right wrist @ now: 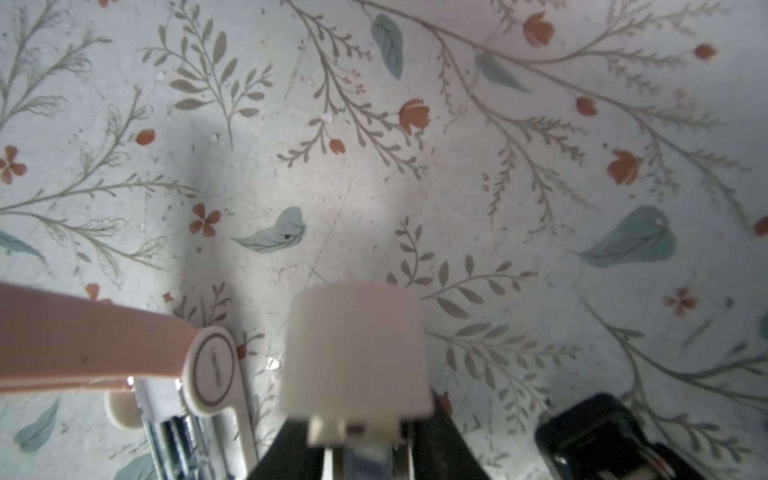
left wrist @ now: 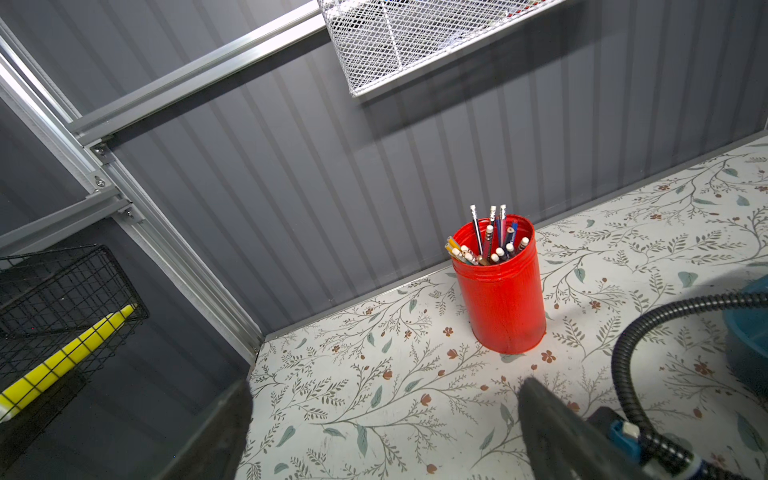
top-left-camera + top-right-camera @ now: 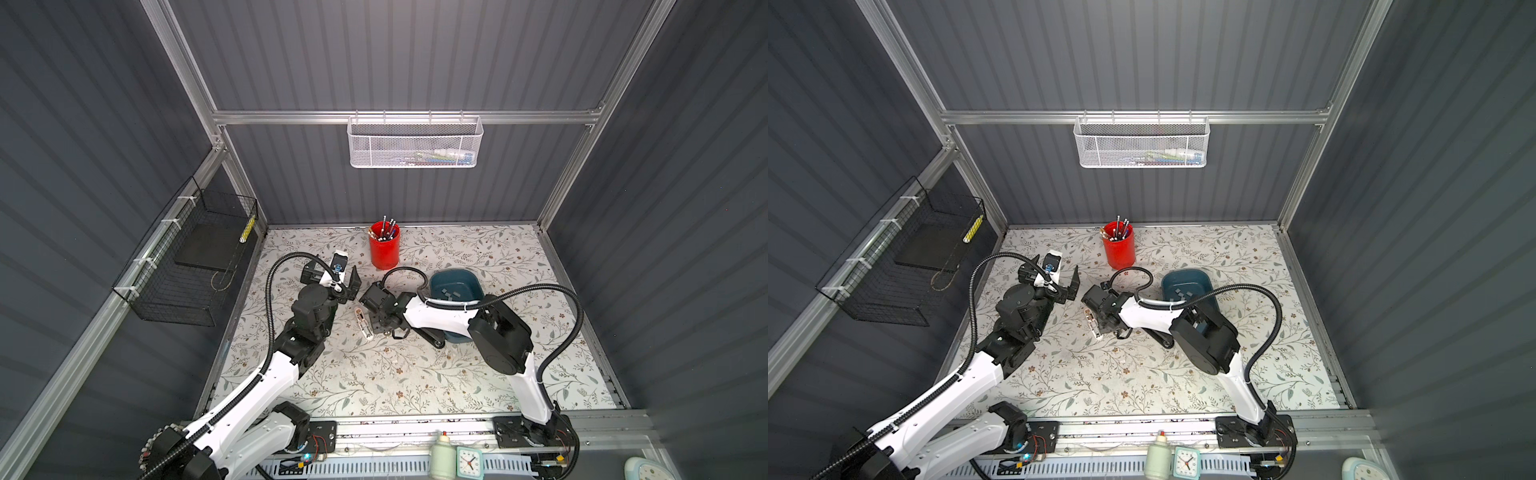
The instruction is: Load the staples into the stapler
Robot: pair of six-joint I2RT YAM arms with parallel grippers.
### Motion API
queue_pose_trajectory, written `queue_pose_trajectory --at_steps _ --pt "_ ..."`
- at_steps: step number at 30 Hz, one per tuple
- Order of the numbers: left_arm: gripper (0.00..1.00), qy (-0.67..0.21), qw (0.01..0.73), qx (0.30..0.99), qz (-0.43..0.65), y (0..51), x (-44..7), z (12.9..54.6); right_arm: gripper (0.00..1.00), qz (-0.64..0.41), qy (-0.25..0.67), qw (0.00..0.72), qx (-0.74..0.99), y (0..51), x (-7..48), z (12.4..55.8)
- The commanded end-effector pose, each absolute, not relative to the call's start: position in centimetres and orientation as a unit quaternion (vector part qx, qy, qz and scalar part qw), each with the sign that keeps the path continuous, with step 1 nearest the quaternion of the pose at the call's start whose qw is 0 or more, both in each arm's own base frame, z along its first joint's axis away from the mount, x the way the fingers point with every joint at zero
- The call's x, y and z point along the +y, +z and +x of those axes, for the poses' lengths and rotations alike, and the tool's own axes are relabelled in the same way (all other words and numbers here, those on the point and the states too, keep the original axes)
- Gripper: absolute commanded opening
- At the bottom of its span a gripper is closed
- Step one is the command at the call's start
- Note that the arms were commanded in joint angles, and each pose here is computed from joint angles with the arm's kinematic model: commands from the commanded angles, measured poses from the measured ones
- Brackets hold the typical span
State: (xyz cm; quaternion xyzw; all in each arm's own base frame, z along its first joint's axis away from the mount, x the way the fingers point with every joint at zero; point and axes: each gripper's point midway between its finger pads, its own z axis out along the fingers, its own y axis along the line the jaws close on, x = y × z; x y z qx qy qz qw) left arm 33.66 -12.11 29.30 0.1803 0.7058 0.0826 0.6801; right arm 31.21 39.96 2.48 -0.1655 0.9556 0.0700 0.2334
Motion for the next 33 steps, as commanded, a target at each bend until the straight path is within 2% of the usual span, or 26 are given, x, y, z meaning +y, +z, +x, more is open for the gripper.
queue_pose_trajectory --at_steps 1,6,15,19,22,27,33 --pt "1.00 0.079 0.696 0.692 0.177 31.3 -12.1 33.6 0.39 -0.158 0.067 0.233 0.957 1.9 39.6 31.2" --pt "0.99 0.075 0.697 0.690 0.180 31.5 -12.3 33.6 0.51 -0.153 0.074 0.240 0.956 2.7 39.6 31.2" --pt "1.00 0.067 0.699 0.686 0.190 32.3 -12.6 33.2 0.66 -0.148 0.095 0.265 0.948 5.9 39.0 30.6" --pt "1.00 0.052 0.707 0.686 0.163 34.1 -11.9 32.5 0.72 -0.146 0.114 0.282 0.941 8.0 38.4 30.1" --pt "1.00 0.011 0.726 0.681 0.098 36.4 -10.8 31.6 0.77 -0.147 0.134 0.295 0.934 9.7 37.9 29.5" --pt "1.00 -0.013 0.727 0.677 0.111 37.1 -11.4 31.0 0.82 -0.151 0.176 0.318 0.919 13.0 37.4 28.5" --pt "1.00 -0.049 0.722 0.667 0.175 36.3 -13.8 30.4 0.86 -0.150 0.209 0.352 0.900 16.6 36.2 27.7"
